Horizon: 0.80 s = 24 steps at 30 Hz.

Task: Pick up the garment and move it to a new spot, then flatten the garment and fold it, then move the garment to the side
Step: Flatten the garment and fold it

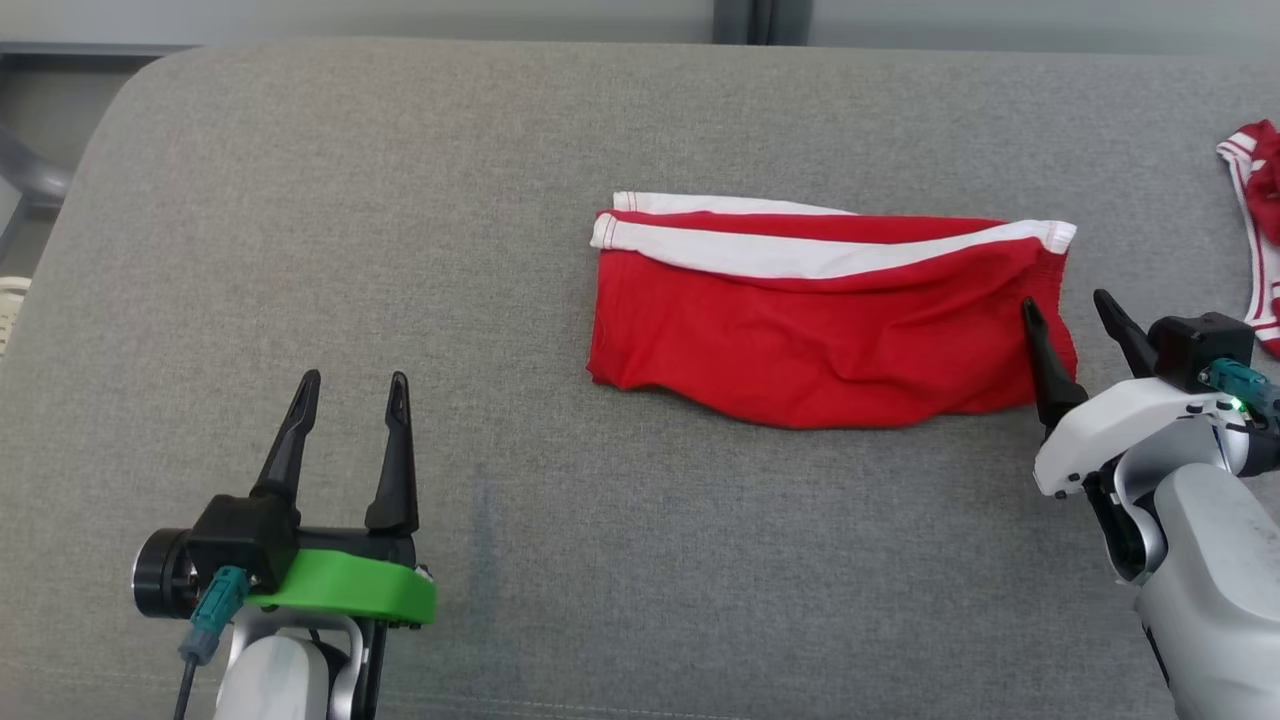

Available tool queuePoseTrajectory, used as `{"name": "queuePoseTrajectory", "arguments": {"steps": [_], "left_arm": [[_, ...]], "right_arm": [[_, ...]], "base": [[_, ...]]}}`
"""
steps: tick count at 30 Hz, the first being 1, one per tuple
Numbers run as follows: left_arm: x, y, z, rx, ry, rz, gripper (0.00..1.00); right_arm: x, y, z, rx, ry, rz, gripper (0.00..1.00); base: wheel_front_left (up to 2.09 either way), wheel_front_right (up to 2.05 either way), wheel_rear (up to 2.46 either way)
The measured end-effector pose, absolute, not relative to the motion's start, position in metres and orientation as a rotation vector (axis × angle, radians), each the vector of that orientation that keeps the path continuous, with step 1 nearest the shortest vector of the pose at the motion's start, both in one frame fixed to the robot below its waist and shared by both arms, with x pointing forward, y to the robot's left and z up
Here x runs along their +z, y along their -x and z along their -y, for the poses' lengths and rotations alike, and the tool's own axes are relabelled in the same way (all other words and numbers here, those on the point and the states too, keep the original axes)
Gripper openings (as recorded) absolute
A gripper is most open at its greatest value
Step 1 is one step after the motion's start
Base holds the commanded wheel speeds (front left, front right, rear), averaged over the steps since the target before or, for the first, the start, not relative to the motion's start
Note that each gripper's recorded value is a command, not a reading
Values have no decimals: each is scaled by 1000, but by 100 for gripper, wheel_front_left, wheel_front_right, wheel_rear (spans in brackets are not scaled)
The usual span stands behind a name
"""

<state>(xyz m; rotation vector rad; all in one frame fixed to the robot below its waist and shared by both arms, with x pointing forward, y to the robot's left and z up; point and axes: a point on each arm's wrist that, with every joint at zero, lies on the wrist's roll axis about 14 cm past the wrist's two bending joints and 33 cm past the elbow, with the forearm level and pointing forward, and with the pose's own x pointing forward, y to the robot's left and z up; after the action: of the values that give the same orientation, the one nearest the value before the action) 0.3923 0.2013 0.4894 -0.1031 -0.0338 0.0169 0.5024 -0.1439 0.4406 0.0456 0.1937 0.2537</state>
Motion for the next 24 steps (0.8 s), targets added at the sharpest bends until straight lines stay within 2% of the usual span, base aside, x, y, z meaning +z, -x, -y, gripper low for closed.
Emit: {"name": "queuePoseTrajectory", "arguments": {"steps": [9, 16, 17, 18, 19, 24], "left_arm": [[473, -399, -203, 40, 109, -11, 100], [470, -398, -206, 54, 109, -22, 100], [470, -398, -206, 54, 109, -22, 100], [470, -399, -205, 53, 109, -22, 100], [470, -399, -205, 51, 110, -22, 100], [474, -398, -204, 49, 112, -10, 100]], "right_arm": [[381, -505, 136, 222, -109, -334, 100], [370, -507, 139, 166, -194, -355, 100], [370, -506, 139, 157, -213, -356, 62], [370, -506, 139, 148, -231, -353, 15], [371, -506, 139, 143, -240, -350, 0], [384, -503, 146, 128, -257, -313, 0]], "base": [[0, 0, 0], [0, 0, 0], [0, 0, 0], [0, 0, 0], [0, 0, 0], [0, 0, 0]]}}
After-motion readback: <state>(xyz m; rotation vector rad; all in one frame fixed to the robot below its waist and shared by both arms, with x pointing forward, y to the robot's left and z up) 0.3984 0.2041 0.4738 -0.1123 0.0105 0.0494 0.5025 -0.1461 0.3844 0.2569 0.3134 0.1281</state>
